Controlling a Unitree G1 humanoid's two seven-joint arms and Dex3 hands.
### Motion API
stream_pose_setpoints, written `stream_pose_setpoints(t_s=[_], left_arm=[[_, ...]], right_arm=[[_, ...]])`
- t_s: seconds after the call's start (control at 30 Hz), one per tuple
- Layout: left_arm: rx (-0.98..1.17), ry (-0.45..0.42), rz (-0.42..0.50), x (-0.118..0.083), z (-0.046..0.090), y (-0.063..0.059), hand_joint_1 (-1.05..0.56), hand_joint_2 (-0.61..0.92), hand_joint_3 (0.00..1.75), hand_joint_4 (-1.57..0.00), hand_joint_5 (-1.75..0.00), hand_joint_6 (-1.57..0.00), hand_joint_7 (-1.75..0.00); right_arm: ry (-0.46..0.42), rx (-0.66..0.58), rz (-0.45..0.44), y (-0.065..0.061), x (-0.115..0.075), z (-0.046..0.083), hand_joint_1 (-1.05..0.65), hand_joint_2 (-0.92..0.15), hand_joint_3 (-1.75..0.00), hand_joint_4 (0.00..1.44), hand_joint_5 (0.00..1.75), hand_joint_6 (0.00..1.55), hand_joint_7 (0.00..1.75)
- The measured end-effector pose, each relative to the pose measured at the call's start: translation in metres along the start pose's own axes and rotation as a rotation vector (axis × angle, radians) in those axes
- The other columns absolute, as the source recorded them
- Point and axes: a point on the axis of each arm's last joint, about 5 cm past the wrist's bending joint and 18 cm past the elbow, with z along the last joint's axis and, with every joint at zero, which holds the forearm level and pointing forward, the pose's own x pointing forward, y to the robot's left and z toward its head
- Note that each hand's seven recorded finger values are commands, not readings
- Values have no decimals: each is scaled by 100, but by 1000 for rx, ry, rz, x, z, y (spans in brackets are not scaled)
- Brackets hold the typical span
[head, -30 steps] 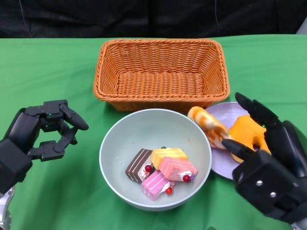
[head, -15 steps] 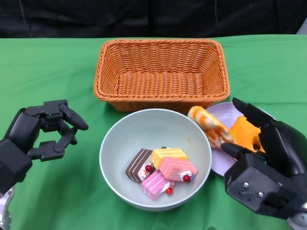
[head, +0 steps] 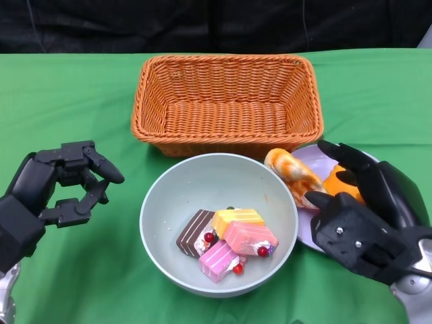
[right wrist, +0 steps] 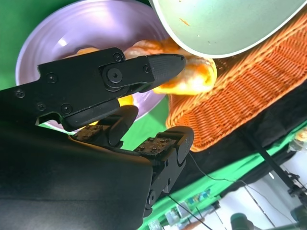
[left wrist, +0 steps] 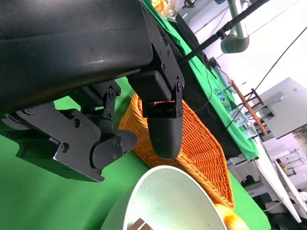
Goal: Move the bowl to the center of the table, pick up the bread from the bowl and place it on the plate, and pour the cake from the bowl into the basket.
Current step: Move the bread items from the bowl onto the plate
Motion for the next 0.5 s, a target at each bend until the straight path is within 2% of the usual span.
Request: stream_pose_setpoints(t_s=[0.33,0.5], left_arm=[[0,0,0,0,0,0,8,66,85,-85,-131,-86,-100],[2,1,0,-1,0,0,7,65,87,-85,-132,-87,-100]], right_arm=[[19,2,22,4,7,0,-66,-92,-13,78,12,60,5],[45,-34,62,10,22,-4,-62,-92,-12,87,13,66,6]])
